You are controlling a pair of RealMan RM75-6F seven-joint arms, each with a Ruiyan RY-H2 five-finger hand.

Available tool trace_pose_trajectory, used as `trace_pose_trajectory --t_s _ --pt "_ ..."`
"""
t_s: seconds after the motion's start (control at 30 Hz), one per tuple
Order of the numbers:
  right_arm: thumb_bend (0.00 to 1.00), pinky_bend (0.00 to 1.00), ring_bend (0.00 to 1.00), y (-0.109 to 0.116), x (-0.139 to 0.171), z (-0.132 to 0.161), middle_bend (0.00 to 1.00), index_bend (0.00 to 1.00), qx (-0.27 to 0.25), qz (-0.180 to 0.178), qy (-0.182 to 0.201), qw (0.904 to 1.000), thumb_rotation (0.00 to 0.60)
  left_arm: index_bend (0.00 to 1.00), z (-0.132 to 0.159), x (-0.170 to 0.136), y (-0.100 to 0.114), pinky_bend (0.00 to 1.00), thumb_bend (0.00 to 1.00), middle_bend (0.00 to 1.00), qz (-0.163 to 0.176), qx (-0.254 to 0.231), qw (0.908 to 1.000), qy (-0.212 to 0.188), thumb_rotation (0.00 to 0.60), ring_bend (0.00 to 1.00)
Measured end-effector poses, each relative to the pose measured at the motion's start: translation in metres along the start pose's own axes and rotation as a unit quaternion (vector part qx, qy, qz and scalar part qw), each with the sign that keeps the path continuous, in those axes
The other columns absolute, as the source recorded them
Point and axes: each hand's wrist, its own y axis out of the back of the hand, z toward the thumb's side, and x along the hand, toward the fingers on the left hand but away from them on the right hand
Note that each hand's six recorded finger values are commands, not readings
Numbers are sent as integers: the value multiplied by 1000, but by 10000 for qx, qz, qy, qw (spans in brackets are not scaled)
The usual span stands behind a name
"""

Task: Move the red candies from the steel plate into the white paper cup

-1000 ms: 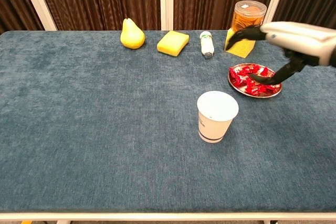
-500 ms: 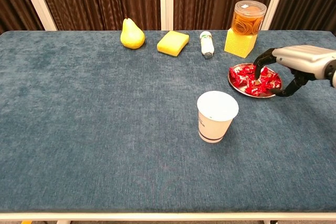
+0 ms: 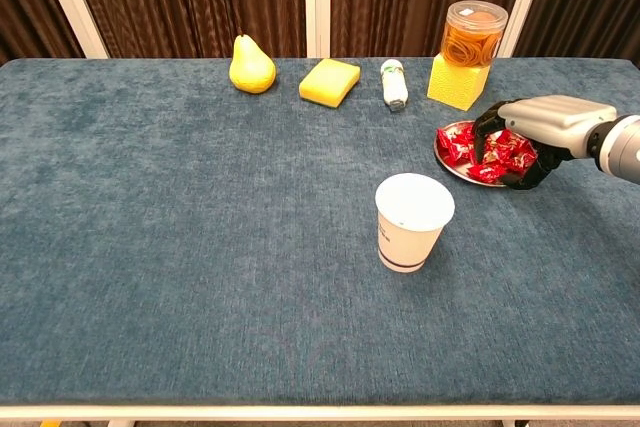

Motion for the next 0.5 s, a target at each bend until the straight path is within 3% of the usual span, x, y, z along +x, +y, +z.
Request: trace_pose_trajectory --t_s 0.5 --pt "383 0 0 -2 -5 -2 215 548 5 -36 -71 10000 600 73 -1 0 0 147 162 43 7 -19 10000 3 600 81"
